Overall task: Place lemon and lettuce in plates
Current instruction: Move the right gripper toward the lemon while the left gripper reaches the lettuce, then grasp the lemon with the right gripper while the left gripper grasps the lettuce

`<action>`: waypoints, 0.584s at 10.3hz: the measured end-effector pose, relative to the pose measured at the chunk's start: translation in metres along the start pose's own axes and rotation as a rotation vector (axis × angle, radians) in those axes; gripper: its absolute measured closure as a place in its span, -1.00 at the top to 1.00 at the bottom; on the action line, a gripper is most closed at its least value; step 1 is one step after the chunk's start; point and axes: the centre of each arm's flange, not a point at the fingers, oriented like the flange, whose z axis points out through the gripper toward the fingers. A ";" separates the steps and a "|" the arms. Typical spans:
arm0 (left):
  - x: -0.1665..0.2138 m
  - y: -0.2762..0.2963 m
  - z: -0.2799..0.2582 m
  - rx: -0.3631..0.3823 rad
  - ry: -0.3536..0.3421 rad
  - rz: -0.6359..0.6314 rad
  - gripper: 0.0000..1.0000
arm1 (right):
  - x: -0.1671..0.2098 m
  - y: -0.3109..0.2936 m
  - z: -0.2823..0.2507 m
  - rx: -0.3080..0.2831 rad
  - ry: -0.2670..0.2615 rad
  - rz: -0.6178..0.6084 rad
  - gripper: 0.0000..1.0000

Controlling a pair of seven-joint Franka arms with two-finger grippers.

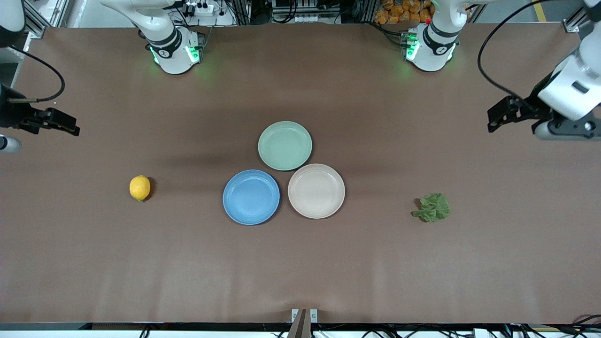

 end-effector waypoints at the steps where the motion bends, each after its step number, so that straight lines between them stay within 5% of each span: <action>1: 0.014 0.000 0.027 -0.004 -0.003 0.021 1.00 | 0.010 0.007 0.020 0.001 0.012 0.012 1.00; 6: 0.060 0.001 0.222 0.047 0.000 0.094 1.00 | 0.053 0.037 0.194 0.000 -0.024 0.061 1.00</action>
